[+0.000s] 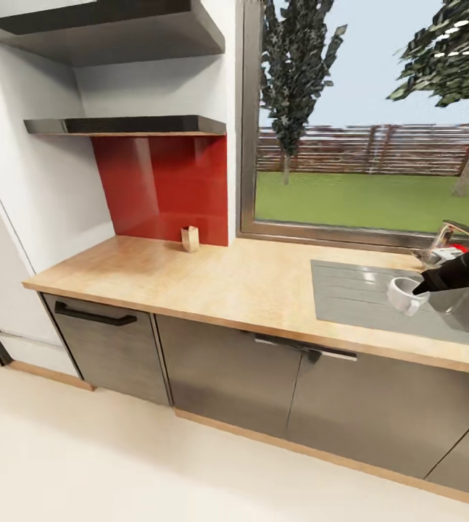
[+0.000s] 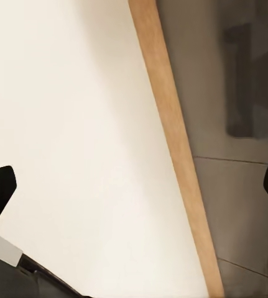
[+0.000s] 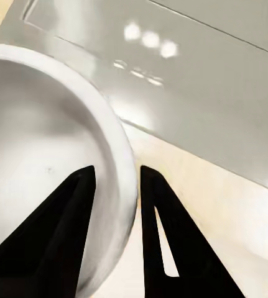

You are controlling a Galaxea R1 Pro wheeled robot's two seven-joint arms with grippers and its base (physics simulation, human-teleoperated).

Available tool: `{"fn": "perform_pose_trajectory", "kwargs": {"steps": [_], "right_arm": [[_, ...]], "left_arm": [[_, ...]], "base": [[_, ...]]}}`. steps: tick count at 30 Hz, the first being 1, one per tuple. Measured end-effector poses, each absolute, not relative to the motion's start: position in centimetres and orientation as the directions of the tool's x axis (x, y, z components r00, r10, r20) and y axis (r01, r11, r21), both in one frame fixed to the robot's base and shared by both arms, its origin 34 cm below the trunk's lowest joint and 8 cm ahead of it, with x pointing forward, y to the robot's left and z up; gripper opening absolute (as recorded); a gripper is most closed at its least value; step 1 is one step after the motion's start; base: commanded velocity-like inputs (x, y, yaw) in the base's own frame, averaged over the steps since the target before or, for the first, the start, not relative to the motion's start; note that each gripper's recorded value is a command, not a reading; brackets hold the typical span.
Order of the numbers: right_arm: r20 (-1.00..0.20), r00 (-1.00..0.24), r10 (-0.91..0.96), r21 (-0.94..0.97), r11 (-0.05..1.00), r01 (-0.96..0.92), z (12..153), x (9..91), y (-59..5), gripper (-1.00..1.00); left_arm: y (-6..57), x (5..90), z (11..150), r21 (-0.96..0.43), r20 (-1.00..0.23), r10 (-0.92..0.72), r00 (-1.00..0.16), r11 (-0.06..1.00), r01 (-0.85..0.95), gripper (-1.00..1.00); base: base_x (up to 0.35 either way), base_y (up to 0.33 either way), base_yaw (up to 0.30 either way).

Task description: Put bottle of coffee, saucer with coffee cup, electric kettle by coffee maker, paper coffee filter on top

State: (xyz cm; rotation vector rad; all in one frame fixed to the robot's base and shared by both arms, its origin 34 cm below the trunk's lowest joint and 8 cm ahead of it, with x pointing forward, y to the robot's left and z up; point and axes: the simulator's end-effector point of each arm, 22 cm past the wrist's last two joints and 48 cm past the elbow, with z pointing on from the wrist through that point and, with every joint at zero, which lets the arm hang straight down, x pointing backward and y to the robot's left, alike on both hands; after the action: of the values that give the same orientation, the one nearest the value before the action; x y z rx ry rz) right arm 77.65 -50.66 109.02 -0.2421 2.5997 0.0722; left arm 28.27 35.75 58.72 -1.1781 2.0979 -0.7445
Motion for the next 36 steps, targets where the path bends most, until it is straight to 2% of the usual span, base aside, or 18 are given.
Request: {"fn": "perform_pose_trajectory", "kwargs": {"steps": [5,14,26,36], "right_arm": [[-0.508,-0.848,-0.153,0.003,0.984,-0.180,109.1,77.4,-51.1,-1.00],[-0.515,-0.844,-0.148,-0.005,0.985,-0.170,109.5,76.9,-52.2,-1.00],[-0.535,-0.825,-0.181,-0.032,0.980,-0.194,110.0,76.7,-53.4,-1.00],[-0.561,-0.765,-0.318,0.037,0.913,-0.406,110.1,75.1,-50.9,-1.00]], "left_arm": [[35.7,28.3,58.7,-0.720,-0.236,-0.879,-0.415,0.445,-0.533,1.00],[35.8,28.4,58.8,-0.721,-0.237,-0.878,-0.415,0.445,-0.531,1.00],[35.7,28.4,58.8,-0.722,-0.238,-0.878,-0.415,0.445,-0.529,1.00],[35.7,28.4,58.8,-0.722,-0.238,-0.878,-0.415,0.445,-0.530,1.00]], "base": [[-0.180,0.000,-0.094],[-0.021,0.000,-0.180],[-0.001,0.000,-0.017],[0.000,0.000,0.000]]}}
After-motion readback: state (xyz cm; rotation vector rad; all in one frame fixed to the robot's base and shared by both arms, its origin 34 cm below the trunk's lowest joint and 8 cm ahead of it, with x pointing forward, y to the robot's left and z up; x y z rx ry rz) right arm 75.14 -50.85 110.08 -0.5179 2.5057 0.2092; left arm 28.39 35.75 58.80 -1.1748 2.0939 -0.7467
